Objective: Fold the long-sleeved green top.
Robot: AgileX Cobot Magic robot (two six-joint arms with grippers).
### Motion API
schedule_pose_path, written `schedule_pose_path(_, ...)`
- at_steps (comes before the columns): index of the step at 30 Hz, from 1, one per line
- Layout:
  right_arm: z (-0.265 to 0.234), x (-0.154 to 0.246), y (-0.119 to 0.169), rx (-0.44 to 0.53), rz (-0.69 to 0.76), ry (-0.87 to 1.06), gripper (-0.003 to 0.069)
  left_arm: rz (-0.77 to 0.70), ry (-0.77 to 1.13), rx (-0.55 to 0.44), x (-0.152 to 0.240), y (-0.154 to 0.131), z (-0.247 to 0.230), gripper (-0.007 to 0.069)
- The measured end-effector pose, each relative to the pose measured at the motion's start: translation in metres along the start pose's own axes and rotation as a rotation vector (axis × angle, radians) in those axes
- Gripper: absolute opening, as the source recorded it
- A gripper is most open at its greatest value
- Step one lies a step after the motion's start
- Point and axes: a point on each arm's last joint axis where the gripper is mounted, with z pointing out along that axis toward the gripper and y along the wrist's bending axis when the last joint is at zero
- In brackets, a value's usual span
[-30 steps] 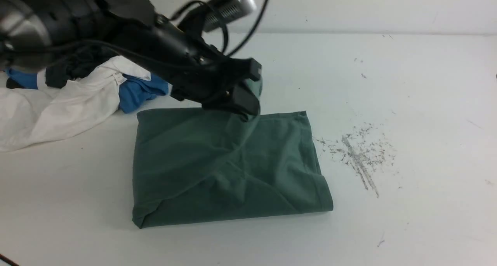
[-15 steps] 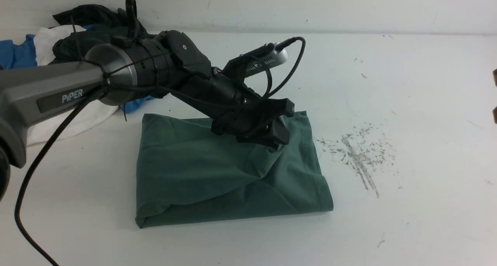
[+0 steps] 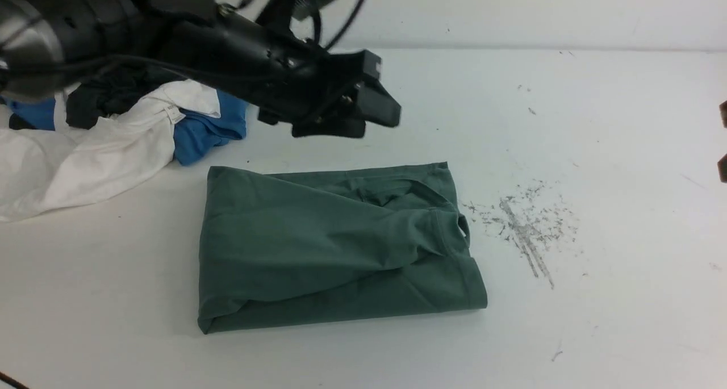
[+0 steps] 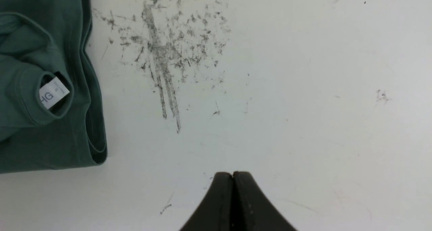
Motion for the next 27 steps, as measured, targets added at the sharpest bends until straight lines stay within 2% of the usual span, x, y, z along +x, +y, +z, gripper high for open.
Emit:
schedule_pose_path(1,-0.001,0.001,0.0,-0.001,0.0,-0.004,-0.0015,0.0,-0.001,0.0,0.0,0.0,-0.003,0.0324)
schedule_pose_path(3,-0.02,0.008,0.007,-0.006,-0.011,-0.057,-0.0015,0.012,-0.006,-0.005,-0.001,-0.001,-0.04,0.0214)
schedule_pose_path(4,-0.024,0.01,0.008,-0.005,-0.014,-0.068,-0.0015,0.009,-0.01,-0.008,-0.001,0.001,-0.041,0.0195)
schedule_pose_path(7,-0.059,0.028,0.019,-0.005,-0.039,-0.172,-0.0015,0.015,-0.002,-0.035,0.001,0.005,-0.075,0.0055)
schedule_pose_path(9,-0.081,0.049,0.026,-0.001,-0.064,-0.235,-0.0015,0.008,0.007,-0.059,0.003,0.012,-0.089,0.001)
schedule_pose_path(12,-0.096,0.077,0.032,0.004,-0.092,-0.285,-0.0015,-0.002,0.018,-0.074,0.004,0.017,-0.095,-0.0004)
schedule_pose_path(14,-0.102,0.114,0.035,0.015,-0.127,-0.352,-0.0015,0.001,0.025,-0.101,0.005,0.022,-0.097,-0.0004)
schedule_pose_path(15,-0.102,0.116,0.036,0.018,-0.13,-0.369,-0.0015,0.002,0.026,-0.104,0.005,0.022,-0.097,-0.0004)
schedule_pose_path(18,-0.091,0.163,0.034,0.066,-0.21,-0.574,-0.0015,0.008,0.046,-0.12,0.006,0.025,-0.096,-0.0004)
schedule_pose_path(21,-0.07,0.19,0.028,0.101,-0.235,-0.742,-0.0015,0.011,0.058,-0.128,0.007,0.026,-0.096,-0.0004)
schedule_pose_path(26,-0.038,0.211,0.017,0.109,-0.165,-0.906,-0.0015,0.012,0.058,-0.129,0.007,0.026,-0.096,-0.0004)
schedule_pose_path(27,-0.029,0.213,0.013,0.1,-0.11,-0.963,-0.0015,0.012,0.058,-0.129,0.007,0.026,-0.096,-0.0004)
